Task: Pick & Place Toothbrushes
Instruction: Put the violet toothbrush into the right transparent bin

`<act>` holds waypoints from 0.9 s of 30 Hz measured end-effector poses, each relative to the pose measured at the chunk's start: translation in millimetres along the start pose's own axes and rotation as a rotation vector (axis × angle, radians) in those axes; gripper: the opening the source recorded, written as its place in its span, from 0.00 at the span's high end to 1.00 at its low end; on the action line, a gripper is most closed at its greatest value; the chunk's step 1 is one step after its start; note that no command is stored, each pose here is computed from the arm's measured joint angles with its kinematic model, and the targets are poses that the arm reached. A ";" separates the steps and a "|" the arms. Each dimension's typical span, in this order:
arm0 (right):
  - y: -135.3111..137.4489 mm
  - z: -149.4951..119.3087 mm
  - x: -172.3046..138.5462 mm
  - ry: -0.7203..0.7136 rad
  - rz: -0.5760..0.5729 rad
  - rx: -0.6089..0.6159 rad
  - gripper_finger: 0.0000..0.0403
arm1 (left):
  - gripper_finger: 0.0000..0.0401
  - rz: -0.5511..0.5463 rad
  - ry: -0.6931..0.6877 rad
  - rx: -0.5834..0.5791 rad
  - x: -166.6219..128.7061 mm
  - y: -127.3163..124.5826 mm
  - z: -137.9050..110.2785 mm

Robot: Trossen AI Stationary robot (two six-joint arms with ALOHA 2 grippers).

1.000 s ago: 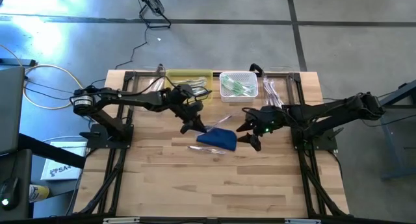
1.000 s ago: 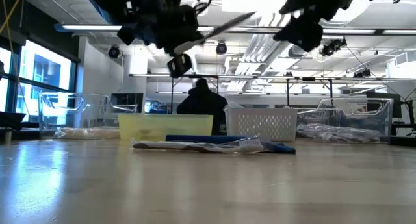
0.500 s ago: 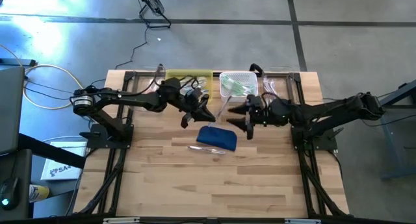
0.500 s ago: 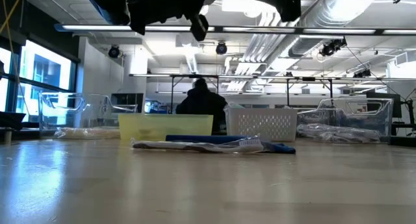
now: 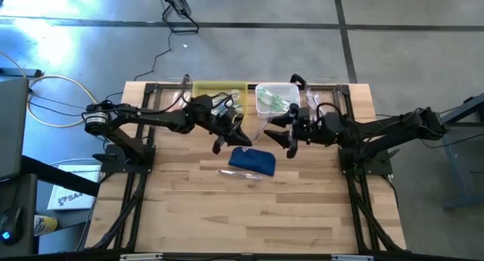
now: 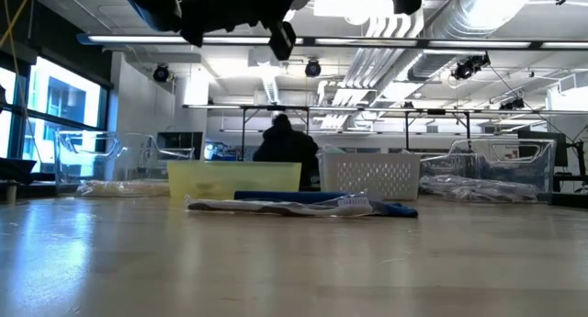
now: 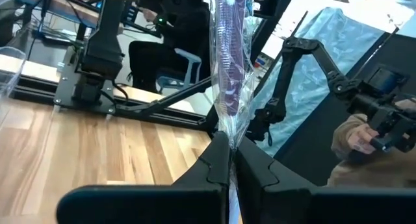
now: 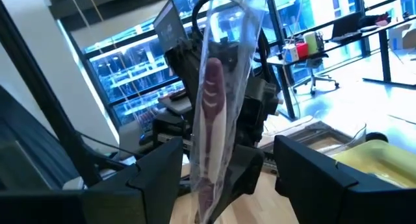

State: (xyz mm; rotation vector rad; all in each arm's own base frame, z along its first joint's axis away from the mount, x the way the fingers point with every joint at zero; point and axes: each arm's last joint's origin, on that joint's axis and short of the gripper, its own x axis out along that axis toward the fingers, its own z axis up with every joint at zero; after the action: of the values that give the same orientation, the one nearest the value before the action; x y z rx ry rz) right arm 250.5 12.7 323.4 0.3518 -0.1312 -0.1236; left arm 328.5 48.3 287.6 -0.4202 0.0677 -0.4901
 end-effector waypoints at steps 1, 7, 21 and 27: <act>0.1 0.0 0.0 0.000 0.001 0.001 0.42 | 1.00 0.002 -0.002 0.000 1.5 -1.6 -0.7; 1.5 -0.5 -0.1 0.018 0.052 0.003 0.42 | 1.00 0.046 -0.023 0.000 4.4 -3.6 -1.6; 1.7 -0.6 -0.1 0.020 0.056 0.001 0.42 | 1.00 0.099 -0.050 0.000 7.8 -6.3 -2.9; 0.4 -0.2 0.0 0.006 0.015 -0.026 0.42 | 1.00 0.106 -0.054 0.010 11.2 -10.1 -4.7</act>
State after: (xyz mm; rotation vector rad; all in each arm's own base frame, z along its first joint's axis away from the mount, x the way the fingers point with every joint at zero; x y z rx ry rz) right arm 250.6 13.2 323.3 0.3247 -0.1265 -0.1096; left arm 333.1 33.2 287.8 -0.4171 0.0352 -0.3745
